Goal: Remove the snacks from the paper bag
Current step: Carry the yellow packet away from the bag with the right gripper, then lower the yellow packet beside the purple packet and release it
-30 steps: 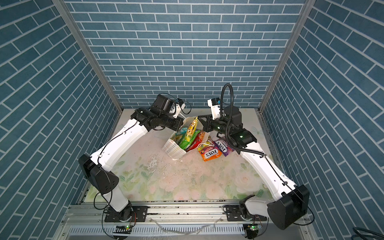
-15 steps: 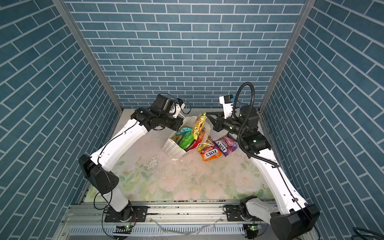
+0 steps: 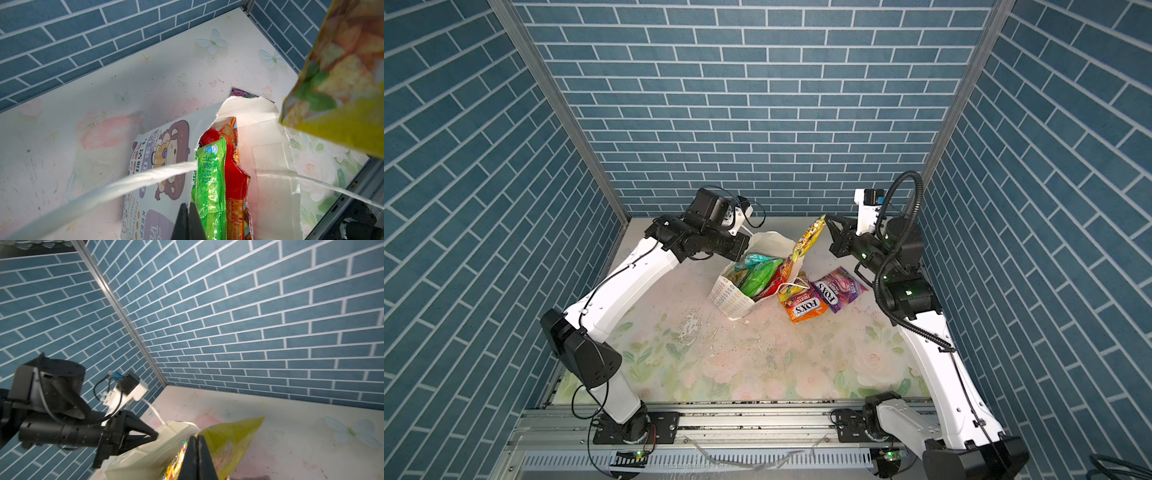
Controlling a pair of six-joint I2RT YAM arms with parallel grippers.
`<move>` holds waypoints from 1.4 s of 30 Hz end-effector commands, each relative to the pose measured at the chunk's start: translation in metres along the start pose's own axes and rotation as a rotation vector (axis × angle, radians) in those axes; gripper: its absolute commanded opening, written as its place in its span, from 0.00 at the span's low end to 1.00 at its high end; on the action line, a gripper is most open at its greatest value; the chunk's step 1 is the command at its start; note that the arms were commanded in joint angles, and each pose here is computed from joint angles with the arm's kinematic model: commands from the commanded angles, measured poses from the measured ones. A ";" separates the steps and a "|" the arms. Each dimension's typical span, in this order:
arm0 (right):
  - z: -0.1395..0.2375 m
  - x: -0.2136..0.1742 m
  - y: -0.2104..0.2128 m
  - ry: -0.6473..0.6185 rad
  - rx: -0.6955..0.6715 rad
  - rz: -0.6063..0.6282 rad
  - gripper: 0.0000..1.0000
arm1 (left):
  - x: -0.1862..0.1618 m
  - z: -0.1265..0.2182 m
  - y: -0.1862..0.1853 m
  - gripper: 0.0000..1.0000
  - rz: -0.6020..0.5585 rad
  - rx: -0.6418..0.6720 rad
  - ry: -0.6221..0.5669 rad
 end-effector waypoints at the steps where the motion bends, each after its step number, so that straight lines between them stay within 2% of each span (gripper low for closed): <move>1: 0.007 0.001 -0.018 -0.035 -0.157 -0.022 0.00 | 0.007 0.012 0.001 0.00 -0.019 0.009 -0.034; 8: -0.019 -0.033 -0.062 0.097 -0.310 -0.114 0.00 | 0.008 0.011 0.000 0.00 -0.018 0.006 -0.037; 16: -0.073 -0.092 -0.111 0.273 -0.378 -0.218 0.00 | 0.009 0.013 0.000 0.00 -0.019 0.006 -0.033; 25: -0.136 -0.141 -0.140 0.343 -0.272 -0.351 0.00 | 0.010 0.014 0.000 0.00 -0.017 0.014 -0.034; 29: -0.152 -0.151 -0.141 0.293 -0.180 -0.415 0.00 | 0.010 0.013 0.001 0.00 -0.015 0.022 -0.032; 35: -0.157 -0.168 -0.140 0.280 -0.102 -0.456 0.00 | 0.013 0.005 0.001 0.00 -0.010 0.021 -0.021; 42: -0.147 -0.199 -0.146 0.359 -0.161 -0.484 0.00 | 0.014 0.004 0.000 0.00 -0.007 0.023 -0.018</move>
Point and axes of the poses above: each gripper's point midway between its finger pads, its own z axis back along the fingers, its own y axis along the line the jaws close on, x = y × z, the point moved 8 cm from there along z, back along the fingers, and after that the axes turned 10 degrees about z, right-handed, at the moved point
